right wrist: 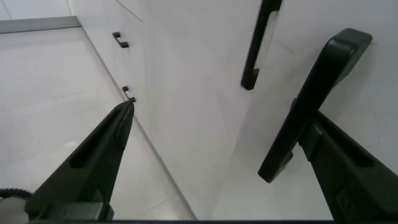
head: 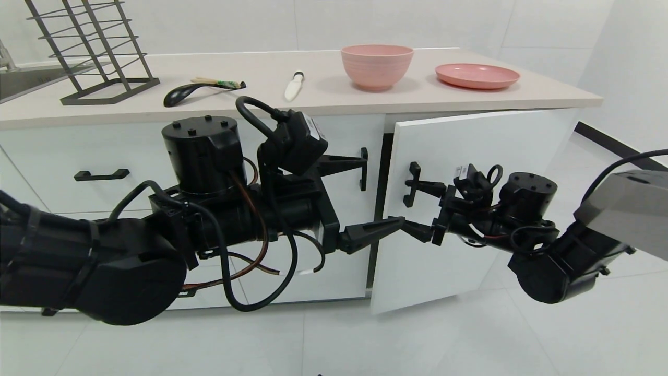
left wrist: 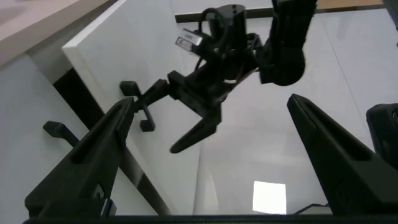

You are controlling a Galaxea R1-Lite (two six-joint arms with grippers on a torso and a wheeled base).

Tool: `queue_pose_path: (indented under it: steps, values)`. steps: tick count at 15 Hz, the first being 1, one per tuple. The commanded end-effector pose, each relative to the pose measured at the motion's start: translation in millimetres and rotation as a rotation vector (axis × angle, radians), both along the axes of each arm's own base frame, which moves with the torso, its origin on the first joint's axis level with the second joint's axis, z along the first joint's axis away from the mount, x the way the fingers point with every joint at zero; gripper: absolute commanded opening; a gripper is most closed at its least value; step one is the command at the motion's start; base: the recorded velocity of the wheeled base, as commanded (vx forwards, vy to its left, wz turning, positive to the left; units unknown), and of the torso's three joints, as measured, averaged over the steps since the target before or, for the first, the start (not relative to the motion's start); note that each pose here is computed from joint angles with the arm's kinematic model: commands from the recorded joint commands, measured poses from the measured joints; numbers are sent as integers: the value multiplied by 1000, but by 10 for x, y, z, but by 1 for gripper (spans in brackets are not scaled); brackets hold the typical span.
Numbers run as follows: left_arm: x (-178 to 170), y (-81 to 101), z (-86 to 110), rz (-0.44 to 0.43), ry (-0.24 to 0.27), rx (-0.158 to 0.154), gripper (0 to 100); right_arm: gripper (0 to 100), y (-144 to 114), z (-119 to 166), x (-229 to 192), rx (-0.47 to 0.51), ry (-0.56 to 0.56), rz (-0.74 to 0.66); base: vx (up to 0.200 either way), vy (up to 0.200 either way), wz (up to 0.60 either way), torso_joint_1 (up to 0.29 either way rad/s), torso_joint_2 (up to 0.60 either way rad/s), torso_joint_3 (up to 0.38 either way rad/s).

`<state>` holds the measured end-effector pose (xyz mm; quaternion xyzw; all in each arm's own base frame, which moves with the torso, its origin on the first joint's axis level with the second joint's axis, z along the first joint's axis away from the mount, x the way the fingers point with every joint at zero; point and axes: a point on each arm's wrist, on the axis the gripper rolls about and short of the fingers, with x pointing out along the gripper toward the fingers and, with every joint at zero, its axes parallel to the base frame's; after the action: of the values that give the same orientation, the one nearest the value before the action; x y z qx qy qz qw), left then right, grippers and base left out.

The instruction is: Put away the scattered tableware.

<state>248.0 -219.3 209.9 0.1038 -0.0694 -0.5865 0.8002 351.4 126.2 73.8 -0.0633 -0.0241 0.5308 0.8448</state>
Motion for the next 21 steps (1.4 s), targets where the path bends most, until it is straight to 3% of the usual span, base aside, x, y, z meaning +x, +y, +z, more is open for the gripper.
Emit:
queue_pose_path:
  steps: [1,6,10,14,15,18,21]
  values:
    - [78,-64,-54,3,7,7,100,100,-155,136,-308,6,7,15,0,0,0,0,0,0]
    - [229,-275,-91,-16,-2,-1,100,100,-263,290,-574,66,31,32,0,0,0,0,0,0]
    - [386,-611,-187,-54,-6,-20,100,100,-424,228,-744,55,77,29,0,0,0,0,0,0]
    - [415,-833,-329,-71,-17,-44,100,100,-448,183,-850,43,107,38,0,0,0,0,0,0]
    - [392,-937,-314,-85,-4,-73,100,100,-440,178,-851,42,108,41,0,0,0,0,0,0]
    - [474,-1125,-294,-92,-28,-110,100,100,-426,172,-849,40,105,45,0,0,0,0,0,0]
    - [363,-1289,-366,-137,-10,-105,100,100,-435,123,-792,30,99,31,0,0,0,0,0,0]
